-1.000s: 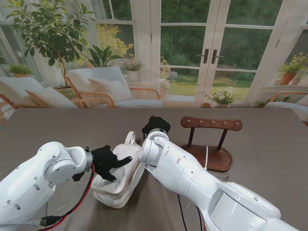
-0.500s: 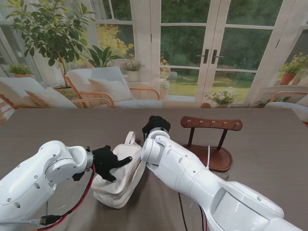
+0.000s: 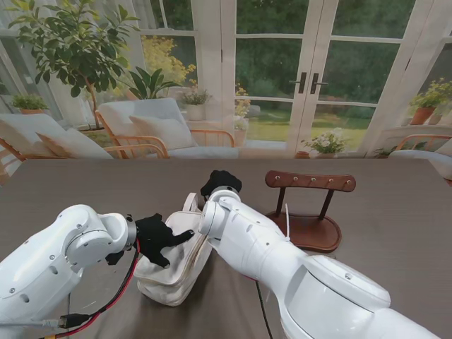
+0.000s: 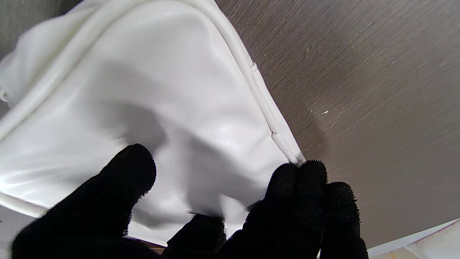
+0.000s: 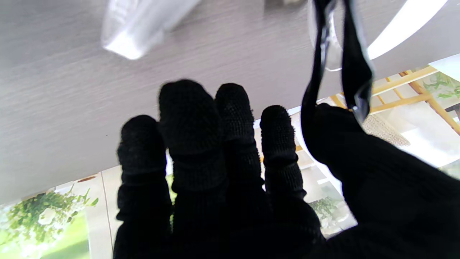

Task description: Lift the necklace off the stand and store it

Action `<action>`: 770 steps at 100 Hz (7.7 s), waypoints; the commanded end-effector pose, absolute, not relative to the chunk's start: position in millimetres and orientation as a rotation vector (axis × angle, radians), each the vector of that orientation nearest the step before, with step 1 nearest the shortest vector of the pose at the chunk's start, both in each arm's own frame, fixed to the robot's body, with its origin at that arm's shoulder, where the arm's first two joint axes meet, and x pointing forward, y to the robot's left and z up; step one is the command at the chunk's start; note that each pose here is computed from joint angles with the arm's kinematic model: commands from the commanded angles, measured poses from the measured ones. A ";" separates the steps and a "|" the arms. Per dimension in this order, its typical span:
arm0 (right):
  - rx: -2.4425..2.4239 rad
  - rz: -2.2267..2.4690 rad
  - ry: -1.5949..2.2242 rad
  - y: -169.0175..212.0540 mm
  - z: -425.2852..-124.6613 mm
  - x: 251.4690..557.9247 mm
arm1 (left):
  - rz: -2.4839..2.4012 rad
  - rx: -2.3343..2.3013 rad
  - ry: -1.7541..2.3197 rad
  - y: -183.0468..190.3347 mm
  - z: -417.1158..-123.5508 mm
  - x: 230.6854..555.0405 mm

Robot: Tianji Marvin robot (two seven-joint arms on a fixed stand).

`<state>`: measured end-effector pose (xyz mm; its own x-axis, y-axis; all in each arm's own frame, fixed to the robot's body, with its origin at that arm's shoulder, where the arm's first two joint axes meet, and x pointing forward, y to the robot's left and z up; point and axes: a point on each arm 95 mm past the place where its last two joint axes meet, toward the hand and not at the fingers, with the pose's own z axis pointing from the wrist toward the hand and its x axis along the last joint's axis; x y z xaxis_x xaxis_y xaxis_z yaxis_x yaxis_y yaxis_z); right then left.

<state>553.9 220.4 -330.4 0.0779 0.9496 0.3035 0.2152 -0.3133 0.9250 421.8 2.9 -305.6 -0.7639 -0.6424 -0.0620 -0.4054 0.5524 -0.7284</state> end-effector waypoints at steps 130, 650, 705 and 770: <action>1.629 1.179 1.525 158.0 -305.4 524.3 | -0.990 -0.813 2.549 12.6 -346.8 378.2; 1.817 1.842 1.771 108.0 -367.9 353.3 | -1.110 -0.582 1.945 4.2 -247.4 394.2; 1.809 1.859 1.752 108.4 -365.9 355.7 | -0.882 -0.671 2.023 44.7 -261.6 383.6; 1.835 1.861 1.751 107.8 -366.6 352.0 | -0.995 -0.534 1.917 33.7 -239.7 378.4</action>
<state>356.8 103.8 -365.3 -0.3209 0.6530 0.6860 0.6349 -0.3892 0.6674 376.9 44.8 -247.5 -0.5001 -0.6916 -0.5211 0.0001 0.6017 -0.7987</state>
